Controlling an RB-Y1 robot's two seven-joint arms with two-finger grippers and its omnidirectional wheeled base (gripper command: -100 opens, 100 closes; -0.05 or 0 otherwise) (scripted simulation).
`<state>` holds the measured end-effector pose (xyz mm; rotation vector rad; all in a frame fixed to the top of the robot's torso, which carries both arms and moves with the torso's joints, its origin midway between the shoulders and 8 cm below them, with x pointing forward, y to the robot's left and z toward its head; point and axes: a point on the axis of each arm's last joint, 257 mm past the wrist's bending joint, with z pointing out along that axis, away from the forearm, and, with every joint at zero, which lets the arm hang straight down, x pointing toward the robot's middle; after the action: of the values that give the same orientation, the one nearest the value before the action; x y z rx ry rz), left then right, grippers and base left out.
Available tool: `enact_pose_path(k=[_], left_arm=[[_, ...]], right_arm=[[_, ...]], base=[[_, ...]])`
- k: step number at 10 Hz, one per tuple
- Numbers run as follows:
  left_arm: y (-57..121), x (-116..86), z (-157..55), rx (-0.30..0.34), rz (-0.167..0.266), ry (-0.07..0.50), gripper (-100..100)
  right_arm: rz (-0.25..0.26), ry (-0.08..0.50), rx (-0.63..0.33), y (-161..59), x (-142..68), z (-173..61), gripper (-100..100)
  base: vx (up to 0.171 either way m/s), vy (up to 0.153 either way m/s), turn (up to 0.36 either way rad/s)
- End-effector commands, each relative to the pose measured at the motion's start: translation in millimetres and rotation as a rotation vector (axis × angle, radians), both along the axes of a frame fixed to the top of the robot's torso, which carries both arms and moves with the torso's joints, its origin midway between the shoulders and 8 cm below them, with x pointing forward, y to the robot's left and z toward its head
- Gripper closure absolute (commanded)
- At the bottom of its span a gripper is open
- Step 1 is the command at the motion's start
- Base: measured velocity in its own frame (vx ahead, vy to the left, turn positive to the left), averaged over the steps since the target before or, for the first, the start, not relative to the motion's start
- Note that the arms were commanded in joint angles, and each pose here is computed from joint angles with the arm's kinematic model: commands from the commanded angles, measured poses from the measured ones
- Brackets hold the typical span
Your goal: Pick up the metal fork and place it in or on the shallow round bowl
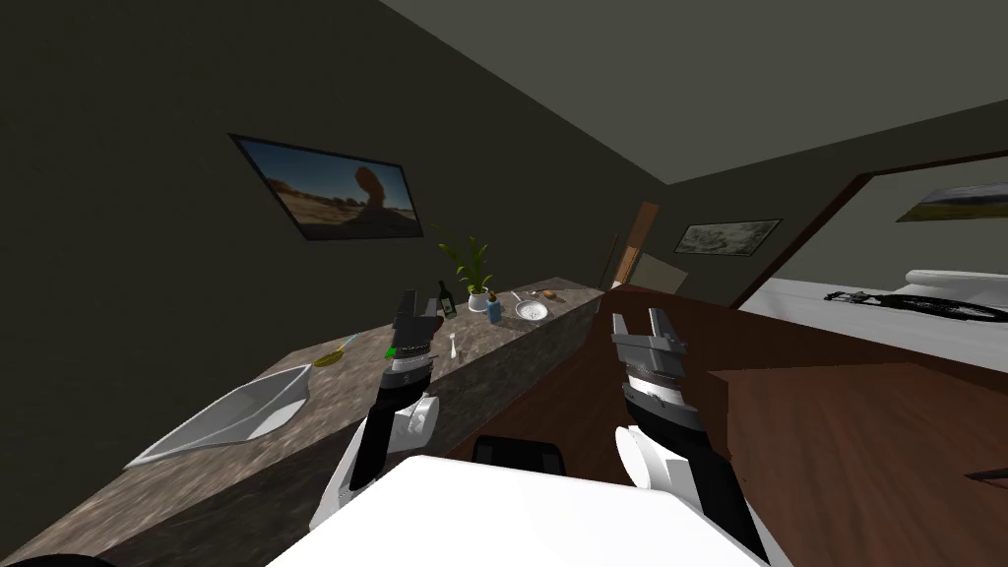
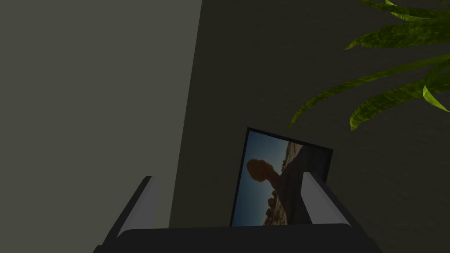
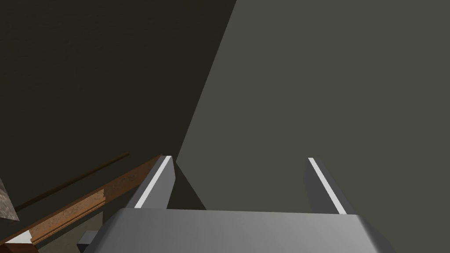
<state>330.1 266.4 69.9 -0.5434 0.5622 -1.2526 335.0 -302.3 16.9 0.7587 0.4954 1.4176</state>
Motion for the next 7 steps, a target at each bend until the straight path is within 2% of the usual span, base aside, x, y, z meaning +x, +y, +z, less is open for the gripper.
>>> enact_pose_path(k=[1, 7], left_arm=[[-5.2, 3, -1, 0.038, -0.017, 0.012, -100], [-19.0, 26, -16, 0.184, -0.067, 0.110, -100]], right_arm=[[0.000, 0.000, 0.000, 0, 0, 0, 0], [0.000, 0.000, 0.000, 0, 0, 0, 0]], base=[[-0.012, -0.006, 0.029], [-0.055, -0.029, 0.055]])
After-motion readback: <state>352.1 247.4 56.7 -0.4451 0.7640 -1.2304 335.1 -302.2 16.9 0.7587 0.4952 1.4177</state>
